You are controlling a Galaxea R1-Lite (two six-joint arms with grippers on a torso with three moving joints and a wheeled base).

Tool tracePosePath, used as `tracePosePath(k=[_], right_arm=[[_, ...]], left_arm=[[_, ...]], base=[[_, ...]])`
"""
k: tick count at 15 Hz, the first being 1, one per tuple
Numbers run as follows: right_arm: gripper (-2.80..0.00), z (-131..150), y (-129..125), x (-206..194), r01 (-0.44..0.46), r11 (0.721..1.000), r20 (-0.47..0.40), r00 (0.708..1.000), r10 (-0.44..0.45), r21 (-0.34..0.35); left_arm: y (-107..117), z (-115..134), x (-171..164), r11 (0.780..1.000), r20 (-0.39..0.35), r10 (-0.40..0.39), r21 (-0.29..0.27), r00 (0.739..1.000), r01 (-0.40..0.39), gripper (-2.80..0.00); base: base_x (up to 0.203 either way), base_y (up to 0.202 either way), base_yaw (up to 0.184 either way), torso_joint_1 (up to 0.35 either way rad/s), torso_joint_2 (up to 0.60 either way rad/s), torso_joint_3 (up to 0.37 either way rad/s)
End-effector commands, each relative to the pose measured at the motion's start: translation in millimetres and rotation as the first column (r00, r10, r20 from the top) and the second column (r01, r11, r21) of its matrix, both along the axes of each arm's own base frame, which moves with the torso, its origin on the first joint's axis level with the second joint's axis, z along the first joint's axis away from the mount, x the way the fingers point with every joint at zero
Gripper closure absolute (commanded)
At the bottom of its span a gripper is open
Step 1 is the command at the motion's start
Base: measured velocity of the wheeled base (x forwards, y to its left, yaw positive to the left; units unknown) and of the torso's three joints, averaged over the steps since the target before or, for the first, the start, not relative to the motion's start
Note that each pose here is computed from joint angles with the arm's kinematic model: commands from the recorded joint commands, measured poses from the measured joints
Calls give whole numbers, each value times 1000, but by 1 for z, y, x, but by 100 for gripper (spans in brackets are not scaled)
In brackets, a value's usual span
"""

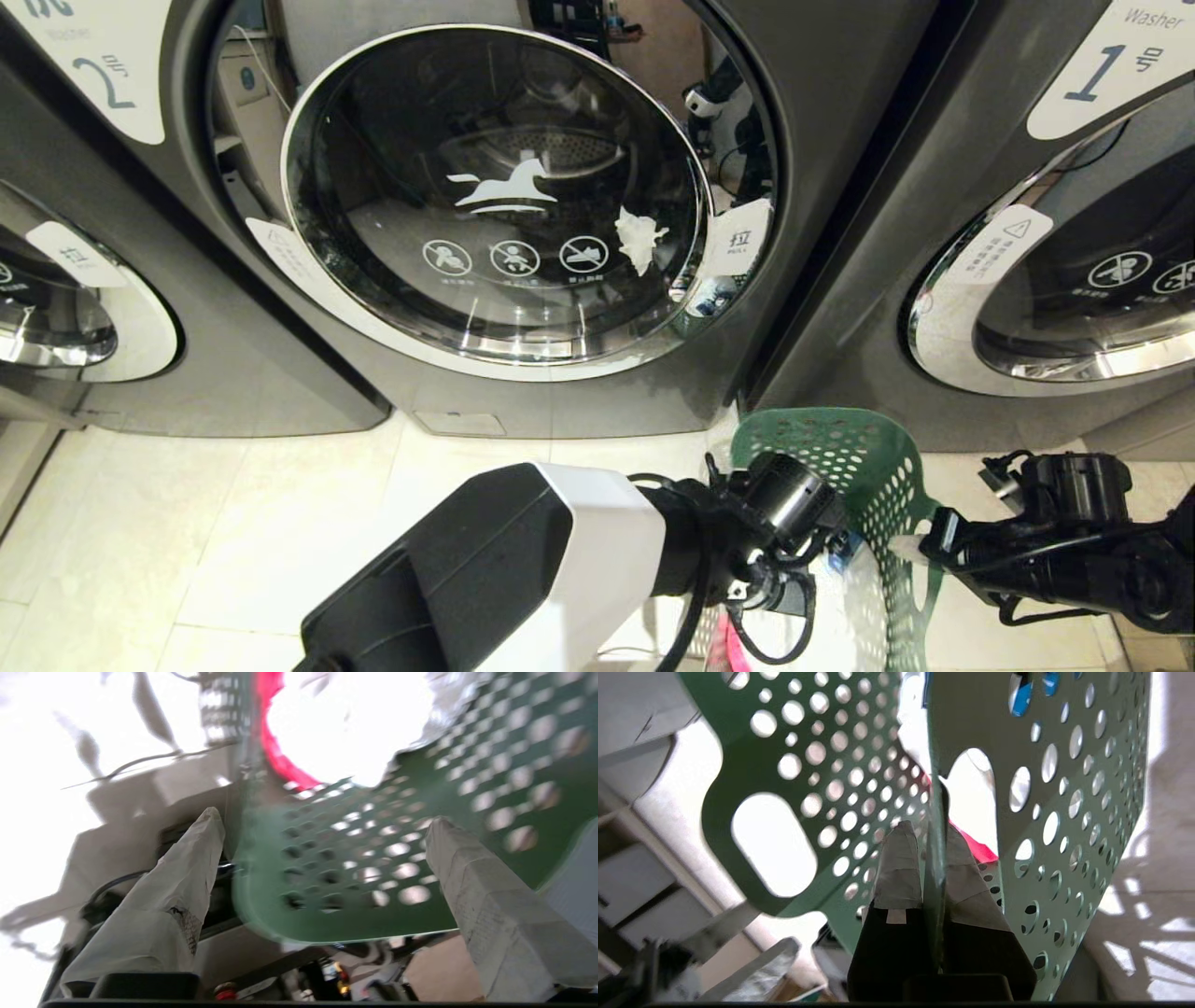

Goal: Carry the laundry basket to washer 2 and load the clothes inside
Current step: Pick up the clothes basket and put it beside the washing machine

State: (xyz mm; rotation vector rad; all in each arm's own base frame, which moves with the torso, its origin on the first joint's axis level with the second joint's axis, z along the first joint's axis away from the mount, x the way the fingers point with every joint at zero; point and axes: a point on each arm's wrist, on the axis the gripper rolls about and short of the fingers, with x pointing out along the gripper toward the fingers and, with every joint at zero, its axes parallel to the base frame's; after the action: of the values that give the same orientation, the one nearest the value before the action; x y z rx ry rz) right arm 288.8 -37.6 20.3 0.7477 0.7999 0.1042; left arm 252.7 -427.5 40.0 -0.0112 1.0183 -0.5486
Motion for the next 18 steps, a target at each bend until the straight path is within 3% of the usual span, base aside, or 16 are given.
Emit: tracePosePath(k=[1, 4, 9, 16, 18], right_arm=[[0, -16, -10, 12, 24, 1000, -23, 999, -24, -1], [0, -23, -16, 24, 21, 997, -6, 1000, -21, -75], [0, -31, -17, 31, 11, 993, -21, 1000, -14, -119], [0, 12, -11, -1, 17, 991, 29, 999, -13, -132], [0, 21, -10, -13, -9, 985, 20, 1000, 12, -170]], left_arm=[[7, -5, 6, 998, 4, 41, 53, 999, -41, -280], [13, -7, 11, 990, 57, 88, 104, 994, -94, -280], [13, 2, 11, 992, 65, 90, 88, 994, -96, -280], [17, 36, 9, 995, 96, 97, 26, 991, -100, -280], [17, 38, 8, 995, 97, 98, 22, 990, -100, -280]], base=[[0, 0, 0, 0, 0, 0], [0, 0, 0, 0, 0, 0], [0, 0, 0, 0, 0, 0], [0, 0, 0, 0, 0, 0], [0, 0, 0, 0, 0, 0]])
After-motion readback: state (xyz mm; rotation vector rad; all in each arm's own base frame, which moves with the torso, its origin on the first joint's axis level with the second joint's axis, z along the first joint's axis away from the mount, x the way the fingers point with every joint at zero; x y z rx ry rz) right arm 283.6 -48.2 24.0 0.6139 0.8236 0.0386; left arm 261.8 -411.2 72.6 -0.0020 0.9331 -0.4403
